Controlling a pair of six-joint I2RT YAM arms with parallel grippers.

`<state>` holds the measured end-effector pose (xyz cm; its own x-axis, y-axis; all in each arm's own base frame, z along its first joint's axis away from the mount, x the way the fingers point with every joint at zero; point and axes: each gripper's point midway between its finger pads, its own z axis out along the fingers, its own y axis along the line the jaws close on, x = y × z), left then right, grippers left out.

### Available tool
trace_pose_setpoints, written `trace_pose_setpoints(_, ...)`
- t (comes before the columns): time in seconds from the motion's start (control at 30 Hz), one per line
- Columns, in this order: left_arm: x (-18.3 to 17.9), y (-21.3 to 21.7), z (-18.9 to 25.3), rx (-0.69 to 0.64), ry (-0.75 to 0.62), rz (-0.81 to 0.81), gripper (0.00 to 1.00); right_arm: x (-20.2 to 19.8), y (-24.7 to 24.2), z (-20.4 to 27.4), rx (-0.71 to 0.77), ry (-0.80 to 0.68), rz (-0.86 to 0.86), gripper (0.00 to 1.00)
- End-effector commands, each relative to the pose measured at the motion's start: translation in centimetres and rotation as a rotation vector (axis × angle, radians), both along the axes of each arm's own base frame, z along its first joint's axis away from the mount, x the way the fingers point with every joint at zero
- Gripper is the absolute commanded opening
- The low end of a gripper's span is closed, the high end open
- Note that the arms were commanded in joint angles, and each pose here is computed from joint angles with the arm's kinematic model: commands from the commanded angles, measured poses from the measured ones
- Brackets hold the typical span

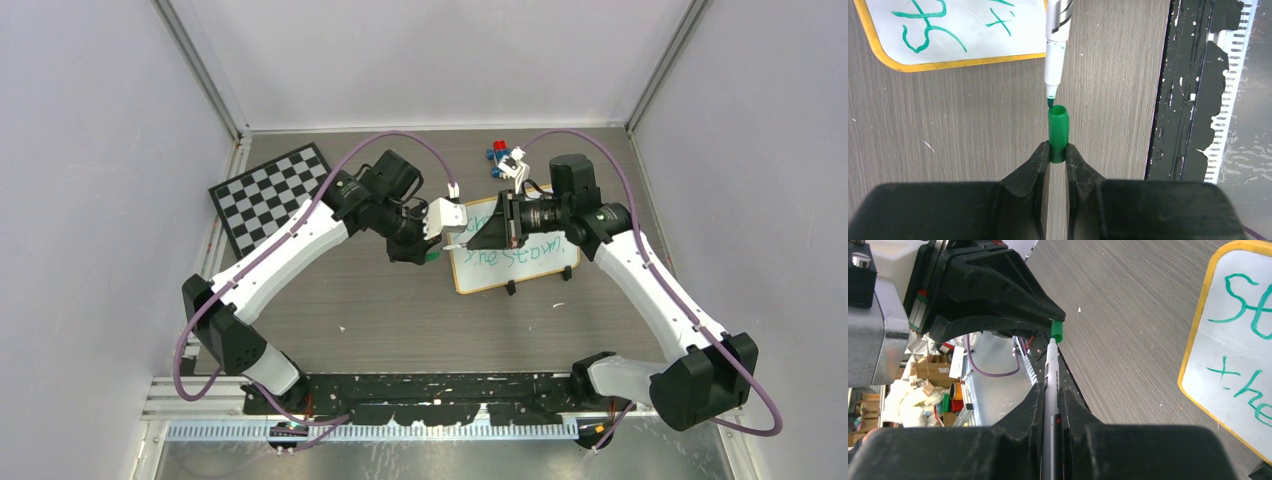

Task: Write a sentence on the whiteboard
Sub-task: Insert the whiteboard marker without the cap into the pen cap.

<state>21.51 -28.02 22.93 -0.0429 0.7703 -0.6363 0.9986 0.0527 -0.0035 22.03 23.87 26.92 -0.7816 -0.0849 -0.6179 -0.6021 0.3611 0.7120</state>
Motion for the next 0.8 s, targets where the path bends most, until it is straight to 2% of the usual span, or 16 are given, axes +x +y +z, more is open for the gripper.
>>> trace_pose_setpoints(0.0,0.09,-0.36,0.73,-0.016,-0.013,-0.004,0.0,-1.0,0.14,0.94,0.027,-0.038,0.034,0.0)
trace_pose_setpoints(0.77,-0.44,-0.66,1.7,-0.046,0.004,-0.012,0.0,-0.66,0.0,0.22,-0.029,-0.06,0.018,0.0)
